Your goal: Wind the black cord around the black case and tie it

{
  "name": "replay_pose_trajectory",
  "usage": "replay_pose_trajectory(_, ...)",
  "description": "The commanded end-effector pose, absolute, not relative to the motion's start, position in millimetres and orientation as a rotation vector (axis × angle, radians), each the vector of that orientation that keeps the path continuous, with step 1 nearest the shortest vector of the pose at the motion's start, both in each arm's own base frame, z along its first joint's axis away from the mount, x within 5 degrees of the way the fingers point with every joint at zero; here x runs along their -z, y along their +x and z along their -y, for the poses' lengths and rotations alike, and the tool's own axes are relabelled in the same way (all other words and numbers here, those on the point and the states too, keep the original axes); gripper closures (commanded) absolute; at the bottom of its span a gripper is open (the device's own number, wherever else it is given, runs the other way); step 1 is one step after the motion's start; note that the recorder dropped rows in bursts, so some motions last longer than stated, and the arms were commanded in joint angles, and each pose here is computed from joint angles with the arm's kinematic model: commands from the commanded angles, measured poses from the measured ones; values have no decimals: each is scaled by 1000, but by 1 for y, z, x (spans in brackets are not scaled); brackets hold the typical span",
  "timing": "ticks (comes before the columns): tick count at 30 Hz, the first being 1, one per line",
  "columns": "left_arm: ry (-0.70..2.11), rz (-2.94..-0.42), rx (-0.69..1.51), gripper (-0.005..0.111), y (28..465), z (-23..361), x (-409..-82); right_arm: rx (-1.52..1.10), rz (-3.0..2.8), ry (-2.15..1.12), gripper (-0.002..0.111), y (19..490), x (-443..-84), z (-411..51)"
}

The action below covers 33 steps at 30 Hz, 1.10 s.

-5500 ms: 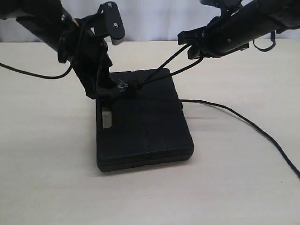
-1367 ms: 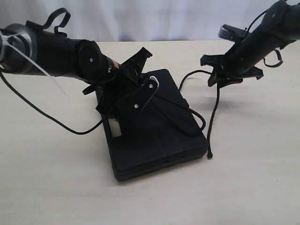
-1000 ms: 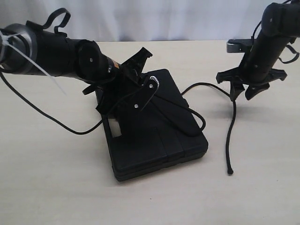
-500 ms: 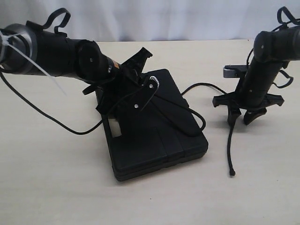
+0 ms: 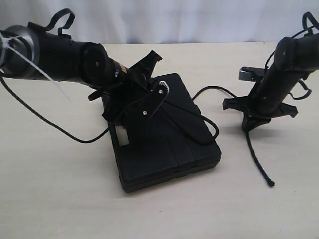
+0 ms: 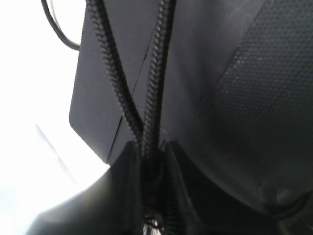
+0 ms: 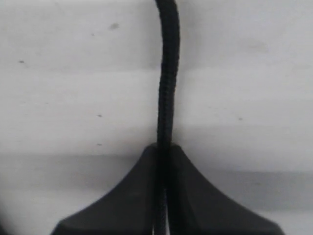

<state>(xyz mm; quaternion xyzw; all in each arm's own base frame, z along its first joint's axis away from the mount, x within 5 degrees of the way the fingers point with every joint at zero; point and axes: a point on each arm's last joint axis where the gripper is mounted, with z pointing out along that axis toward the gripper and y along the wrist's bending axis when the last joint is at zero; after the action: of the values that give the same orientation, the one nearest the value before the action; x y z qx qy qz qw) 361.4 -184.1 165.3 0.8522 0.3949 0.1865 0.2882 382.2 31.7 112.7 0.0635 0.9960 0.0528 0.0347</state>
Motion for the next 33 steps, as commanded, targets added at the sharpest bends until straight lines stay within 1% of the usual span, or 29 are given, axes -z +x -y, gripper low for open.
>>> replay_pose_trajectory(1, 2271, -1006, -528, 107, 361, 188, -172, -364, -2969, 315, 104, 391, -127, -37)
replay_pose_trajectory(5, 2269, -1005, -531, 107, 362, 188, -172, -532, -2836, 449, 104, 408, -154, -41)
replay_pose_trajectory(9, 2265, -1005, -537, 107, 362, 188, -173, -649, -2701, 551, 104, 422, -168, -46)
replay_pose_trajectory(15, 2231, -989, -590, 107, 366, 188, -176, -854, -2566, 506, 104, 435, -188, -57)
replay_pose_trajectory(18, 2210, -976, -626, 107, 368, 188, -178, -967, -2495, 519, 104, 438, -194, -63)
replay_pose_trajectory(22, 2158, -966, -685, 107, 372, 188, -182, -1045, -2452, 544, 104, 440, -198, -65)
replay_pose_trajectory(28, 2060, -959, -777, 107, 379, 188, -189, -1068, -2436, 576, 104, 441, -199, -63)
replay_pose_trajectory(33, 2090, -931, -778, 107, 378, 188, -188, -1144, -2441, 595, 104, 439, -201, -56)
